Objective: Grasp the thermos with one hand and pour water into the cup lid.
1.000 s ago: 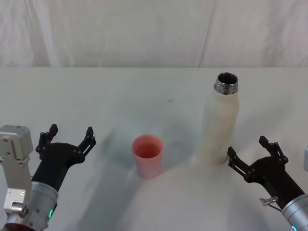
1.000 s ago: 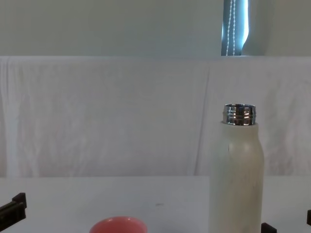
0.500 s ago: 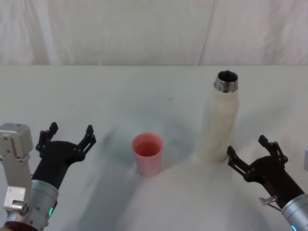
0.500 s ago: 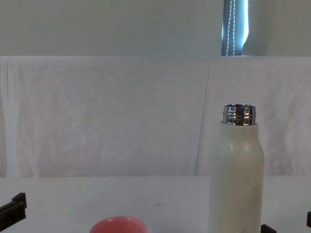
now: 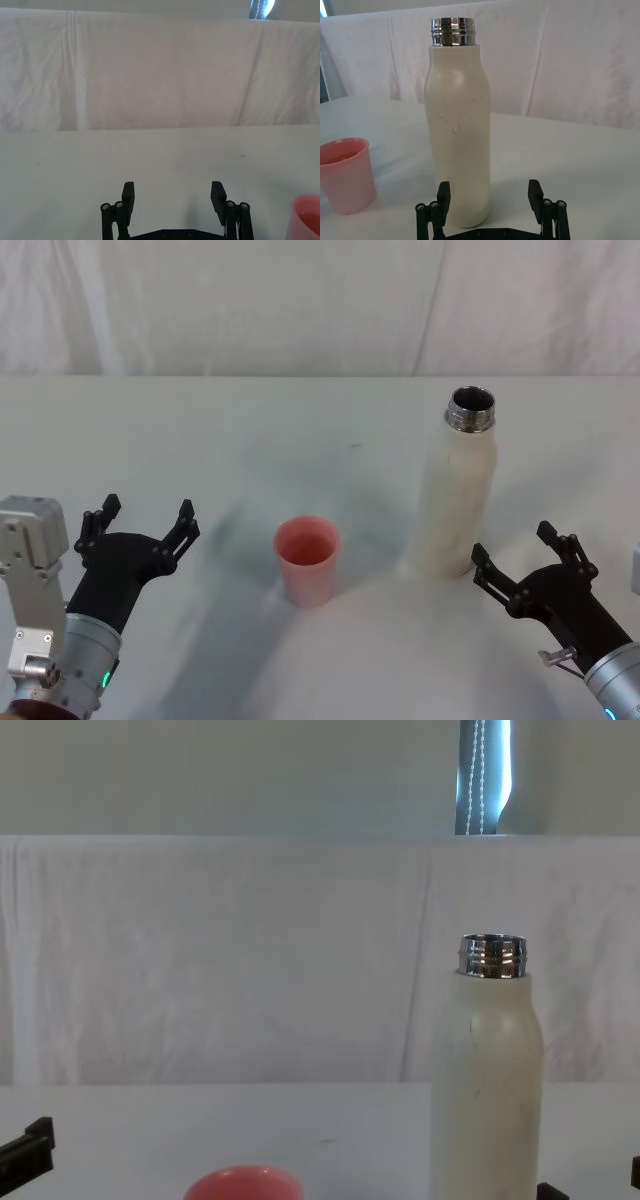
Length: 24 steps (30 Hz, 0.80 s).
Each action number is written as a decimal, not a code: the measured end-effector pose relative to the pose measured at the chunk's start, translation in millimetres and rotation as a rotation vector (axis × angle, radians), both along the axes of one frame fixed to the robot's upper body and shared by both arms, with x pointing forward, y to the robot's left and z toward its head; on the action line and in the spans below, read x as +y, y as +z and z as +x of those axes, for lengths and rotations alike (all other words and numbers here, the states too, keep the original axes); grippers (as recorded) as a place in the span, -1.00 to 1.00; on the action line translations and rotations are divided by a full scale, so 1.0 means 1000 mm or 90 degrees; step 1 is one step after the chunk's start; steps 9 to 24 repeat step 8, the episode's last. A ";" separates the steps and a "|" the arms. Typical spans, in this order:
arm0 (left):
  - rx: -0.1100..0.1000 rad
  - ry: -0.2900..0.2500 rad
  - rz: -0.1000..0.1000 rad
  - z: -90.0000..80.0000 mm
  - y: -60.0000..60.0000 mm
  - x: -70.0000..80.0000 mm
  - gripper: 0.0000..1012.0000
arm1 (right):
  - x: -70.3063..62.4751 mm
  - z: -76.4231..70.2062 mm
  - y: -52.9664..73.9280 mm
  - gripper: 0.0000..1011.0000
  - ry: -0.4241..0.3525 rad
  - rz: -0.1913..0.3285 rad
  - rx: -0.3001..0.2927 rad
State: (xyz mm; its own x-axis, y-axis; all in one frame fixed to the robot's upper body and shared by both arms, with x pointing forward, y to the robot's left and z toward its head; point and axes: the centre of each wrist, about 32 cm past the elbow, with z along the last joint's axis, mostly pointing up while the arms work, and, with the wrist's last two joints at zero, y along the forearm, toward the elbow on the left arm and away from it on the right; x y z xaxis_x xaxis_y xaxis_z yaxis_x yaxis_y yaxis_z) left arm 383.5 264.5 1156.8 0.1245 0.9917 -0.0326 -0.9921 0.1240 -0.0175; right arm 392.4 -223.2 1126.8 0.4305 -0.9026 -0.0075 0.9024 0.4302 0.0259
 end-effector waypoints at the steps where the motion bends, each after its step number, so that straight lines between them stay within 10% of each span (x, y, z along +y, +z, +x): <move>1: 0.000 0.000 0.000 0.000 0.000 0.000 0.98 | 0.000 0.000 0.000 0.98 0.000 0.000 0.000; 24: 0.000 0.000 0.000 0.000 0.000 0.000 0.98 | 0.000 0.000 0.000 0.98 0.000 0.000 0.000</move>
